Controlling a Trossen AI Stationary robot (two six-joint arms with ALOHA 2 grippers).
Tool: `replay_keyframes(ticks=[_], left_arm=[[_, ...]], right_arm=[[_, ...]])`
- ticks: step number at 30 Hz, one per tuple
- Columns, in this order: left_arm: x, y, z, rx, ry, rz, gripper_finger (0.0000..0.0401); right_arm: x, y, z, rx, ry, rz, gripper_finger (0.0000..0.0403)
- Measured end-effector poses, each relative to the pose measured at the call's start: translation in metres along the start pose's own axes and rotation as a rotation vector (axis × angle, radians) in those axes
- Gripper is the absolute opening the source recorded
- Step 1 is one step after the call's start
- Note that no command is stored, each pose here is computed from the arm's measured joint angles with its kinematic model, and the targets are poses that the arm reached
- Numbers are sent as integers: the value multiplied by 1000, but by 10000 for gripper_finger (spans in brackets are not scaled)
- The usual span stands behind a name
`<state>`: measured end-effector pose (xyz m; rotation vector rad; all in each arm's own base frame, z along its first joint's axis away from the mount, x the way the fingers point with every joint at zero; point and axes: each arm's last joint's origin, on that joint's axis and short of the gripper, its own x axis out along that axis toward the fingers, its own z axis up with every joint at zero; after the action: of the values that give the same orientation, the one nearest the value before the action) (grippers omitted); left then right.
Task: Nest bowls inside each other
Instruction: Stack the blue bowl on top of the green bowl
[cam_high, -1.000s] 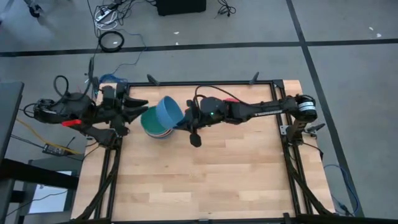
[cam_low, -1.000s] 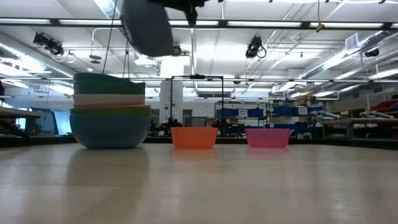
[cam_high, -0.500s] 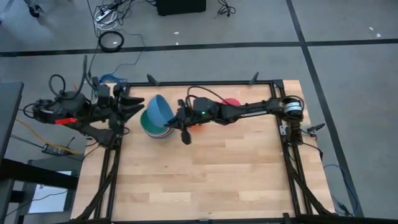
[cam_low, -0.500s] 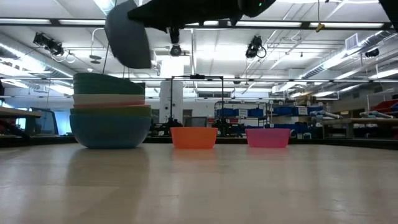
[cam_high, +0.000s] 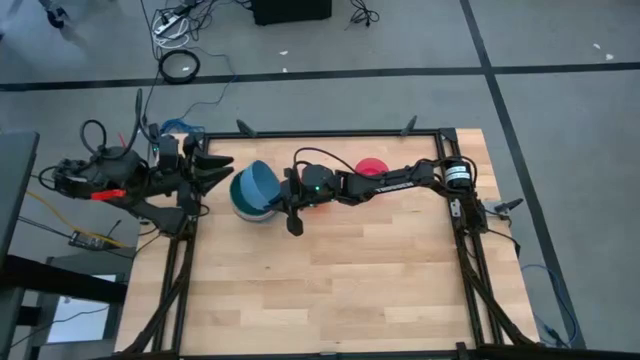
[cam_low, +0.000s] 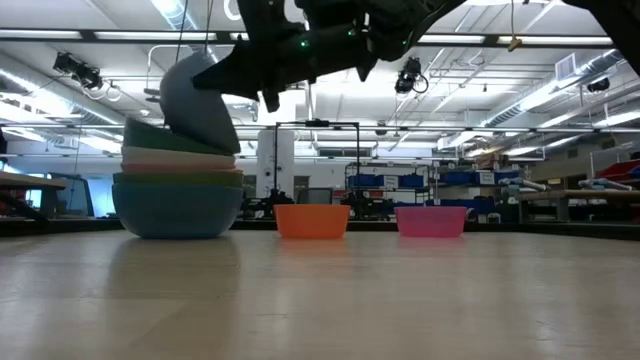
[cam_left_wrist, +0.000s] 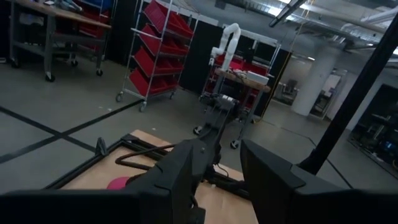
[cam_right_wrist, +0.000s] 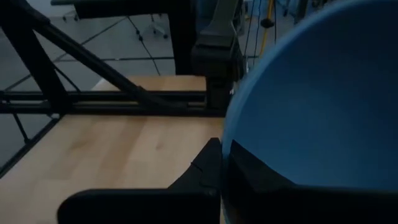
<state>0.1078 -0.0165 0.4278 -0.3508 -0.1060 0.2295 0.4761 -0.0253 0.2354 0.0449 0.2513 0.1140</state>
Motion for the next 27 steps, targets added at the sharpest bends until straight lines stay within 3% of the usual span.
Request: replay_keyframes(ticks=[14, 23, 27], left_arm=[[0, 1, -1, 6, 9, 13, 145], [0, 2, -4, 4, 35, 37, 145], [0, 2, -4, 3, 34, 37, 145]], right_arm=[[1, -1, -3, 66, 15, -7, 138], [0, 4, -1, 54, 21, -13, 137], [0, 11, 12, 30, -105, -1, 131]])
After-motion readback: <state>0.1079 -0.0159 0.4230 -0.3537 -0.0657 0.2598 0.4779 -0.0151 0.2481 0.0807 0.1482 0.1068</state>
